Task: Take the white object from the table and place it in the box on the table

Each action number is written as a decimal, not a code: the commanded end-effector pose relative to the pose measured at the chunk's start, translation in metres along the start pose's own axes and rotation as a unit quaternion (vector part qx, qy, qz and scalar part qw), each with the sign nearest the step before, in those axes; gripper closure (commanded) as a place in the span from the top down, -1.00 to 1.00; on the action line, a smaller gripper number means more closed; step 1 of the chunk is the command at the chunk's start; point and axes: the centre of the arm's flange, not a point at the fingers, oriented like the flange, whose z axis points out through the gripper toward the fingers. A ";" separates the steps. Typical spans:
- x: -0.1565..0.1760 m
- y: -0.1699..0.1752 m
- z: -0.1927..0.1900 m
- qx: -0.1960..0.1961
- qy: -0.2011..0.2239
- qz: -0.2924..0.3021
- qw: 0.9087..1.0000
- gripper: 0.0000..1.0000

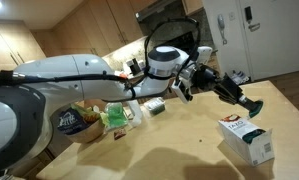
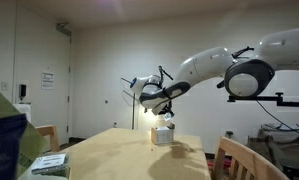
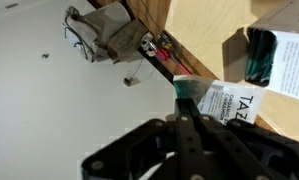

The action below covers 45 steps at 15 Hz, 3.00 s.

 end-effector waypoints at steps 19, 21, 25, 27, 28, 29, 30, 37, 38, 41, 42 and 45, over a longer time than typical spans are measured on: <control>-0.017 -0.015 0.024 -0.024 -0.018 -0.113 0.993 -0.95; -0.017 -0.016 0.024 -0.024 -0.018 -0.113 0.993 -0.99; -0.006 -0.034 0.027 -0.009 -0.025 -0.139 0.990 -0.99; -0.004 -0.041 0.030 -0.008 -0.031 -0.150 0.988 -0.99; -0.003 -0.045 0.032 -0.010 -0.035 -0.150 0.988 -0.99; -0.002 -0.048 0.035 -0.010 -0.040 -0.150 0.988 -0.99; -0.002 -0.049 0.037 -0.010 -0.040 -0.156 0.987 -0.99; 0.009 -0.055 0.042 -0.027 -0.047 -0.124 0.991 -0.99; 0.009 -0.055 0.042 -0.025 -0.048 -0.123 0.991 -0.99; 0.012 -0.057 0.043 -0.031 -0.053 -0.114 0.992 -0.99; 0.013 -0.058 0.044 -0.033 -0.057 -0.108 0.992 -0.99; 0.015 -0.059 0.046 -0.038 -0.067 -0.081 0.994 -0.99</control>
